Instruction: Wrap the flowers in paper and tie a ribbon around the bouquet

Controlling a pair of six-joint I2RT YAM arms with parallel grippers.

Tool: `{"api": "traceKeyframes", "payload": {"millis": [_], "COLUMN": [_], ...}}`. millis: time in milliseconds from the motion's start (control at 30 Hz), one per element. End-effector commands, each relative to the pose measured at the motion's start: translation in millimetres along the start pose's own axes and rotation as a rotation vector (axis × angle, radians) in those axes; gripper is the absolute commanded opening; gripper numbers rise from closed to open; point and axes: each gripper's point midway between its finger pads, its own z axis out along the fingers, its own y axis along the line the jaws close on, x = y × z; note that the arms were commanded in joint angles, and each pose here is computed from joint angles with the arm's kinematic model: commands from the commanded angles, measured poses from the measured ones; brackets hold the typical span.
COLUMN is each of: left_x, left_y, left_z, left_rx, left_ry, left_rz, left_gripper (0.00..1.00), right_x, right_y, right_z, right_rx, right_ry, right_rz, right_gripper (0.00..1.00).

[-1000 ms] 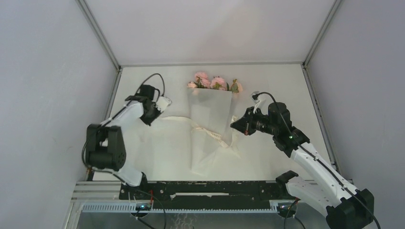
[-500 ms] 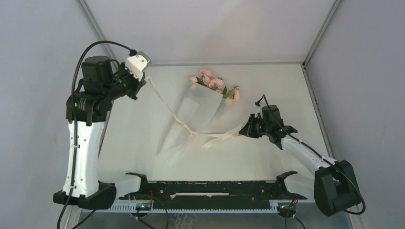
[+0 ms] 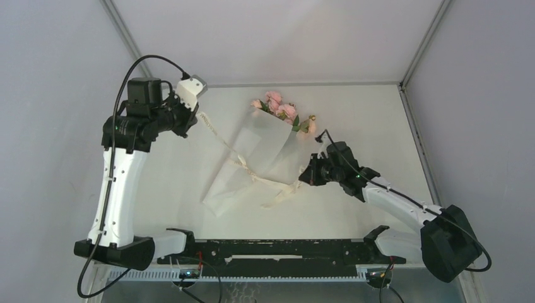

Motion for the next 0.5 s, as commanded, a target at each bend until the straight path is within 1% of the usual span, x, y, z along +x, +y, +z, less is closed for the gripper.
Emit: {"api": "traceKeyframes", "payload": {"millis": [0, 33, 100, 167, 233, 267, 333, 367, 467], "left_x": [-69, -78, -74, -51, -22, -8, 11, 14, 6], "left_y": [-15, -16, -11, 4, 23, 32, 39, 36, 14], "left_z": [-53, -62, -61, -46, -28, -18, -6, -2, -1], "left_rx": [0.003, -0.003, -0.031, -0.104, -0.161, -0.182, -0.201, -0.184, -0.085], "left_ry": [-0.214, -0.245, -0.229, -0.156, -0.093, -0.064, -0.018, -0.014, -0.058], "left_rz": [0.049, 0.060, 0.068, 0.078, 0.041, 0.010, -0.018, -0.022, -0.045], "left_gripper": [0.00, 0.00, 0.00, 0.00, 0.00, 0.00, 0.00, 0.00, 0.00], "right_x": [-30, -28, -31, -46, -62, -72, -88, -91, -93], "right_y": [27, 22, 10, 1, -7, -4, 13, 23, 55], "right_z": [8, 13, 17, 12, 3, -1, -1, 2, 11], "right_rx": [-0.044, -0.037, -0.029, -0.058, -0.085, -0.102, -0.139, -0.149, -0.174], "right_ry": [-0.089, -0.074, -0.080, -0.164, -0.248, -0.286, -0.324, -0.320, -0.296], "right_rz": [-0.081, -0.057, -0.008, 0.052, 0.112, 0.105, 0.054, 0.021, -0.090], "right_gripper": [0.00, 0.00, 0.00, 0.00, 0.00, 0.00, 0.00, 0.00, 0.00]}}
